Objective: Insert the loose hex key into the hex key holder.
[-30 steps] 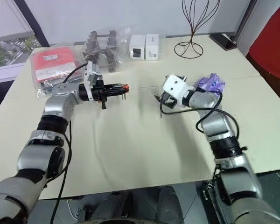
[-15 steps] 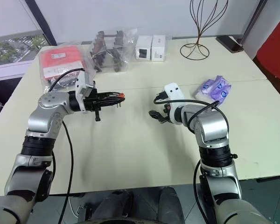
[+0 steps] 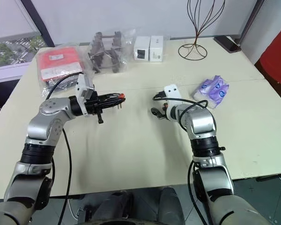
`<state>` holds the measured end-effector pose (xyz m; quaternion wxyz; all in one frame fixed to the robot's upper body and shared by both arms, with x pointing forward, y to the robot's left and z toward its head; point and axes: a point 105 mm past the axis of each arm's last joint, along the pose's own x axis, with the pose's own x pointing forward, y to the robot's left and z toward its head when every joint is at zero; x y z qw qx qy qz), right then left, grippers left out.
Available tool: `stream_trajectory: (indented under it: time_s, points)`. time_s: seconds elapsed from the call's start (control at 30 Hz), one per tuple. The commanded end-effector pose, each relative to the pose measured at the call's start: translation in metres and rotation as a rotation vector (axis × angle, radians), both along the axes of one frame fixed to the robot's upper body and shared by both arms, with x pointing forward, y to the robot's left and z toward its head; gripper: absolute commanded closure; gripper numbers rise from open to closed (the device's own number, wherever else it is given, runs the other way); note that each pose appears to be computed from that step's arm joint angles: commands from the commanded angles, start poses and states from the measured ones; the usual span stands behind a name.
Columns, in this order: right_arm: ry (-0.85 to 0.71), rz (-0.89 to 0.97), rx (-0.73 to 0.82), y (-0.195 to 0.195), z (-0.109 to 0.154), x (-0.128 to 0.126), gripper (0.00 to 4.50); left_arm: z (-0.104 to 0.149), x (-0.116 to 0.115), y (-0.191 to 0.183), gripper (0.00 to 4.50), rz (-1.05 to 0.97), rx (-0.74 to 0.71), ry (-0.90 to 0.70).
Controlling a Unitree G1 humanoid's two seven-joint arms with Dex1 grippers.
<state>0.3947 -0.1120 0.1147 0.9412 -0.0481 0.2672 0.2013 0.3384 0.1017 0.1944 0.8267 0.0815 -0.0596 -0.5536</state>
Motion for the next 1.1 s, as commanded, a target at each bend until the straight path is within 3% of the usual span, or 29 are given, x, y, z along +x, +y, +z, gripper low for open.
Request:
stream_trajectory:
  time_s: [0.03, 0.2, 0.23, 0.37, 0.47, 0.6, 0.7, 0.8, 0.93, 1.1]
  points:
    - [0.065, 0.017, -0.045, 0.009, -0.023, 0.000, 1.44, 0.010, -0.002, -0.005, 4.50, -0.012, -0.018, -0.045]
    - [0.131, 0.043, -0.090, 0.009, -0.044, -0.011, 4.15, 0.009, 0.000, -0.003, 4.50, 0.011, -0.038, -0.050]
    - [0.139, 0.047, -0.098, 0.009, -0.048, -0.013, 4.46, 0.008, 0.001, -0.003, 4.50, 0.016, -0.040, -0.049]
    - [0.141, 0.047, -0.085, 0.012, -0.051, -0.014, 4.46, 0.007, 0.003, -0.003, 4.50, 0.022, -0.044, -0.047]
    - [0.036, 0.052, -0.062, 0.013, -0.030, 0.000, 4.46, 0.006, 0.005, -0.001, 4.50, 0.018, -0.036, -0.035]
    - [-0.287, 0.083, 0.059, 0.017, 0.039, 0.026, 4.46, 0.003, 0.009, 0.003, 4.50, -0.009, -0.002, -0.012]
    - [-0.511, 0.155, 0.112, 0.017, 0.087, 0.030, 4.46, 0.004, 0.013, 0.005, 4.50, -0.043, 0.009, 0.017]
    - [-0.684, 0.227, 0.171, 0.016, 0.125, 0.024, 4.46, 0.021, 0.018, 0.002, 4.50, -0.096, -0.084, 0.074]
    - [-0.825, 0.338, 0.409, 0.025, 0.171, 0.001, 4.46, 0.030, 0.024, -0.009, 4.50, -0.163, -0.068, 0.079]
    - [-0.850, 0.415, 0.567, 0.036, 0.192, -0.019, 4.46, 0.033, 0.031, -0.018, 4.50, -0.205, -0.054, 0.077]
